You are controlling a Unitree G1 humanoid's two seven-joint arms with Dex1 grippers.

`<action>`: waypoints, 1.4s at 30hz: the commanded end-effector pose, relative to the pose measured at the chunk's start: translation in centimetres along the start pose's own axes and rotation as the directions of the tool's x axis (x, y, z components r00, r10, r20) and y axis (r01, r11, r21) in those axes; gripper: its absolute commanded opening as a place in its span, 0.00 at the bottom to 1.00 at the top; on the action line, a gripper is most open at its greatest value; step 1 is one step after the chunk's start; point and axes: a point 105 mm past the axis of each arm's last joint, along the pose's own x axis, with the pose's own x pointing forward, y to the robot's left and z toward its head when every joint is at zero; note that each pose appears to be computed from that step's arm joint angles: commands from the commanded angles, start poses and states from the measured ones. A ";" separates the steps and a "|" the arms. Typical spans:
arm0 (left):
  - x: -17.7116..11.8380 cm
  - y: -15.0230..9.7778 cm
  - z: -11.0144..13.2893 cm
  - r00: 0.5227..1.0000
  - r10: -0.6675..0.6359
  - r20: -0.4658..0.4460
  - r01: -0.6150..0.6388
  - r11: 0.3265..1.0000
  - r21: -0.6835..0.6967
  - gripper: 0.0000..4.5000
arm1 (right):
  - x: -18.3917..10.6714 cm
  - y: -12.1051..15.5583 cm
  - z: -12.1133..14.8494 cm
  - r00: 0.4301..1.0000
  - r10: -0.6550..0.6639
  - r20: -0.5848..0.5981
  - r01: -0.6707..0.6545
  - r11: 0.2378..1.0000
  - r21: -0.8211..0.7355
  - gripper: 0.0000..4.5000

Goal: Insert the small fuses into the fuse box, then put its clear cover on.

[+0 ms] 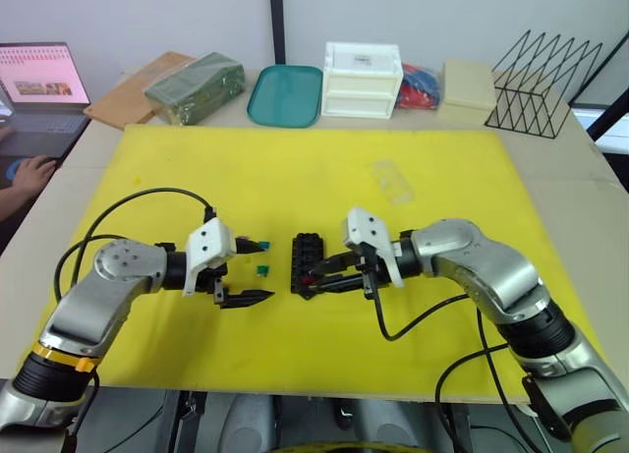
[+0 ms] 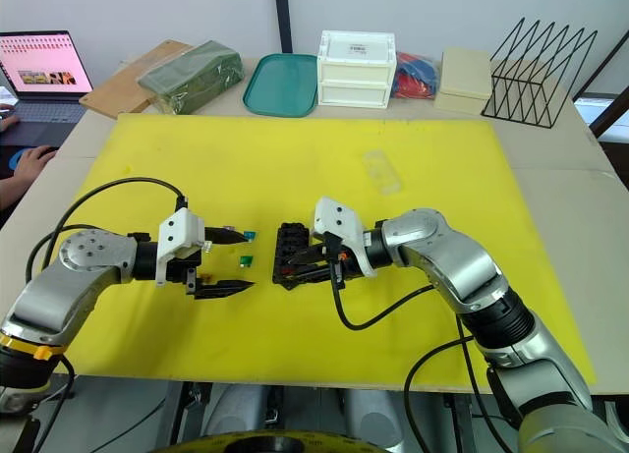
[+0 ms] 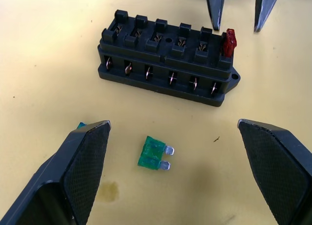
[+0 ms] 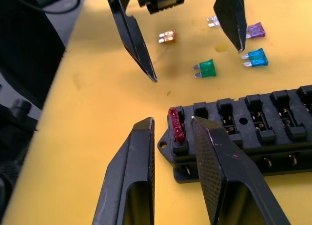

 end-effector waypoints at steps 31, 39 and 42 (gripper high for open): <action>0.0 -0.1 1.0 1.000 0.003 0.022 -0.004 0.999 0.039 1.00 | -0.8 0.6 3.4 0.982 -0.109 -0.155 0.078 0.977 -0.197 0.01; 0.1 -0.6 1.0 1.000 -0.017 0.025 0.016 0.999 0.034 1.00 | -0.5 1.1 4.6 0.972 -0.120 -0.200 0.082 0.979 -0.188 0.01; 0.1 -0.8 1.0 0.999 -0.025 0.025 0.025 0.999 0.030 1.00 | -0.4 1.2 4.7 0.965 -0.125 -0.229 0.085 0.980 -0.180 0.01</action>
